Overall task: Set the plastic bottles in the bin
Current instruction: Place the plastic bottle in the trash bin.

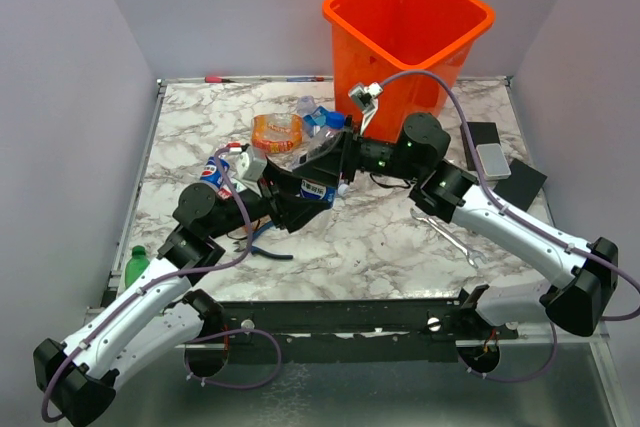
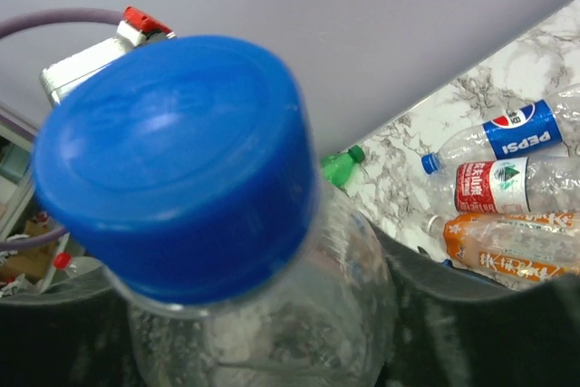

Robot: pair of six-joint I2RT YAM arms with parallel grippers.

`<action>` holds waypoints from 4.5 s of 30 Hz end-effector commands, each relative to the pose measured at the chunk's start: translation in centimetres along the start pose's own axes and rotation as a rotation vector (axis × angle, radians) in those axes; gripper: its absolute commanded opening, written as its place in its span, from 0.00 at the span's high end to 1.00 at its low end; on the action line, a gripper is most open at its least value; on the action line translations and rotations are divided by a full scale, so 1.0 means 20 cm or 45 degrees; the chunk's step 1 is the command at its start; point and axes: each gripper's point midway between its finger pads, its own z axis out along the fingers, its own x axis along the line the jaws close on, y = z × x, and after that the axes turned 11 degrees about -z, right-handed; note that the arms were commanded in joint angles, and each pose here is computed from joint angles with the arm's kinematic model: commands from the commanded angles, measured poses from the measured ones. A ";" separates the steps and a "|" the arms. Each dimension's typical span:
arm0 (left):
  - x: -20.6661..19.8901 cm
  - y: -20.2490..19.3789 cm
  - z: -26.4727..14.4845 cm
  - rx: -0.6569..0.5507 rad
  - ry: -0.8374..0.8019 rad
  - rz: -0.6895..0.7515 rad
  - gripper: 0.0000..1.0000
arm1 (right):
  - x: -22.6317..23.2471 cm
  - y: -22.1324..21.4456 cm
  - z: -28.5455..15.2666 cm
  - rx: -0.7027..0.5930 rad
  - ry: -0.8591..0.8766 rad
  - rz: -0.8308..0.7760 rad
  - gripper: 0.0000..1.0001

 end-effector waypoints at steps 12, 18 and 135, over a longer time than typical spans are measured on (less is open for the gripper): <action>-0.03 0.00 0.04 0.002 -0.072 -0.053 0.43 | 0.15 0.06 0.11 0.071 0.178 0.010 0.57; -0.02 0.02 0.03 -0.057 -0.040 -0.039 0.71 | 0.12 0.10 0.08 0.071 0.049 -0.020 0.15; 0.65 0.06 -0.73 -0.470 1.210 0.131 0.01 | -1.04 1.67 -0.94 -0.728 -1.576 -0.644 0.13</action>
